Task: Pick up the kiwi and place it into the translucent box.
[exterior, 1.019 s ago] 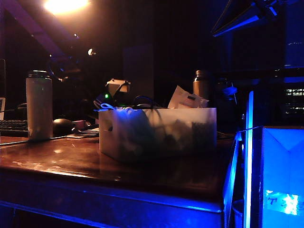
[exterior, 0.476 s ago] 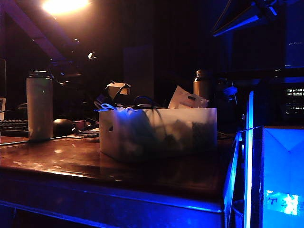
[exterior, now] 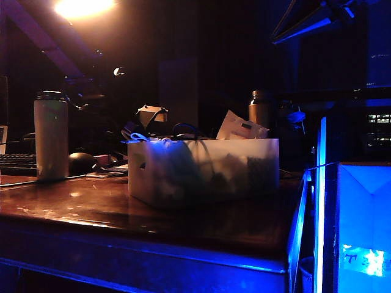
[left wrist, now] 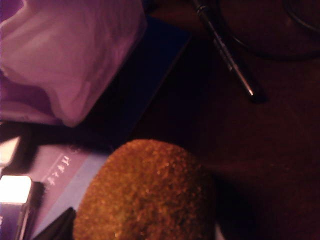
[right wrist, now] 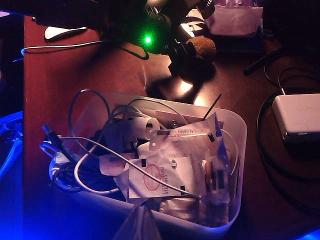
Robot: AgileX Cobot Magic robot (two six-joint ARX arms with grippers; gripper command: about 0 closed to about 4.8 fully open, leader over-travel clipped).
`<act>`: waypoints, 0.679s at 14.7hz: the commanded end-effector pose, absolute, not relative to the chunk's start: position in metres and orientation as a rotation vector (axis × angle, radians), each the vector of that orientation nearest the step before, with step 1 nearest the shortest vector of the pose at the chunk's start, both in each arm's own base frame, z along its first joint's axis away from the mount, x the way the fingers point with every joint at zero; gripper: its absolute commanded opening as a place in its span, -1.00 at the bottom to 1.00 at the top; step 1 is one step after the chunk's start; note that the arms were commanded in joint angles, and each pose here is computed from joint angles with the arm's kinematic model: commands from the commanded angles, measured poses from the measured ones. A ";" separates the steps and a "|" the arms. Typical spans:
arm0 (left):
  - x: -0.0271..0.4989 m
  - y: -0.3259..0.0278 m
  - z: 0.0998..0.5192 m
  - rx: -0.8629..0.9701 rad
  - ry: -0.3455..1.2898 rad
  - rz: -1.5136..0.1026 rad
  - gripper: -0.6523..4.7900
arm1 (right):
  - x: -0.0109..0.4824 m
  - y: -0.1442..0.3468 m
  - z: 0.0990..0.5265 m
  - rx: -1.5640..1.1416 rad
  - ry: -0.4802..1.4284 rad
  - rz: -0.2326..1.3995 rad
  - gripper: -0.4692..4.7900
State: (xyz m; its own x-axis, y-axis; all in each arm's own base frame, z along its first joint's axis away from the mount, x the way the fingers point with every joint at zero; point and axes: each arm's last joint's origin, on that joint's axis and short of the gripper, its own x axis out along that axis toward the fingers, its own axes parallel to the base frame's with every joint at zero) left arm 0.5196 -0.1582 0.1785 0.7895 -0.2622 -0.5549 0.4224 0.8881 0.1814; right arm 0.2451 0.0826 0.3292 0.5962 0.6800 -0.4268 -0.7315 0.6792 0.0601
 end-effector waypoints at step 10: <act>0.470 -0.158 0.291 0.266 0.533 -0.518 0.47 | 0.244 0.084 0.334 -0.111 0.399 0.891 -0.82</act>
